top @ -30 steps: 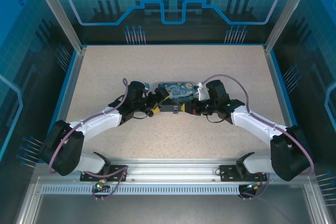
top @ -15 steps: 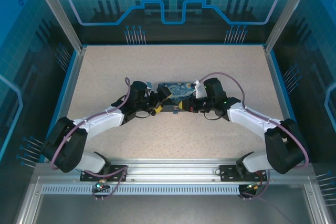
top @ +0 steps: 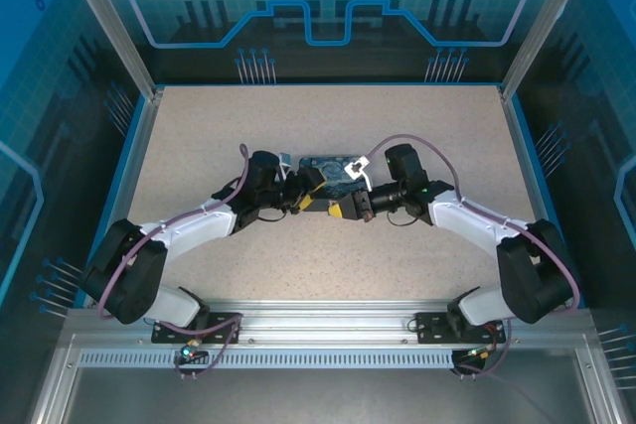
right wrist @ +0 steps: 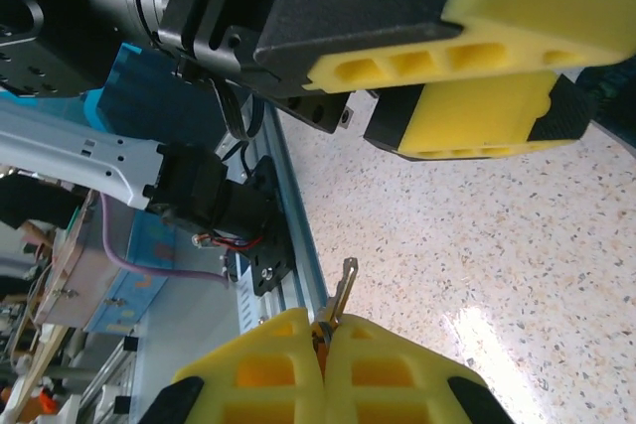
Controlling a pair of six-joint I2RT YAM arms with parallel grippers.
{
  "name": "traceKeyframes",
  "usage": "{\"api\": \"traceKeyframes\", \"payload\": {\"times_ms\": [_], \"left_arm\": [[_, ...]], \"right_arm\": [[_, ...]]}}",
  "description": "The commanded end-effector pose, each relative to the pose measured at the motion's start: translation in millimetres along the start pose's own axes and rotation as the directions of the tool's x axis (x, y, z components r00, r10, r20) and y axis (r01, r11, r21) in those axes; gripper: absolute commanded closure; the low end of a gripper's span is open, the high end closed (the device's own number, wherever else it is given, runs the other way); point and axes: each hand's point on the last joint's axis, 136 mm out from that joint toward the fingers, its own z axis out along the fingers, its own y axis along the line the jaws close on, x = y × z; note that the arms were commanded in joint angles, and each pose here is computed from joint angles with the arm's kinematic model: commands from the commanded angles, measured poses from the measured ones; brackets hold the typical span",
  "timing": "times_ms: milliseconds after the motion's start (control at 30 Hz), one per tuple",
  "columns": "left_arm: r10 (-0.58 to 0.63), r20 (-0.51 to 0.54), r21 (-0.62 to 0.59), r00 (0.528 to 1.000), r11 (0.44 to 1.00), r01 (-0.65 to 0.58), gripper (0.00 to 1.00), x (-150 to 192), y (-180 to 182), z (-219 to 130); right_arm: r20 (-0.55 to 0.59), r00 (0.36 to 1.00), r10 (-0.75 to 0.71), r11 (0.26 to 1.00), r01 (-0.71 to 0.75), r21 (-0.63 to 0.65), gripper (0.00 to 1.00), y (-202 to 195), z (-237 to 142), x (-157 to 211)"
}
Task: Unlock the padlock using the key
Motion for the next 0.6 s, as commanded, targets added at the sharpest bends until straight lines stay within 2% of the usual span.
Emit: {"api": "traceKeyframes", "payload": {"times_ms": [0,267,567], "left_arm": [[0.033,-0.035,0.056,0.999,0.998,-0.031,0.34,6,-17,-2],[0.03,-0.052,0.119,0.998,0.993,-0.024,0.48,10,-28,-4],[0.04,-0.086,0.135,0.996,0.99,-0.028,0.57,23,-25,-2]], "right_arm": [[-0.022,1.0,-0.015,0.999,0.014,-0.046,1.0,4,-2,-3],[-0.014,1.0,0.022,1.0,-0.022,0.006,1.0,-12,2,-3],[0.001,0.999,0.04,0.999,-0.04,0.032,1.0,-22,5,-8]]}}
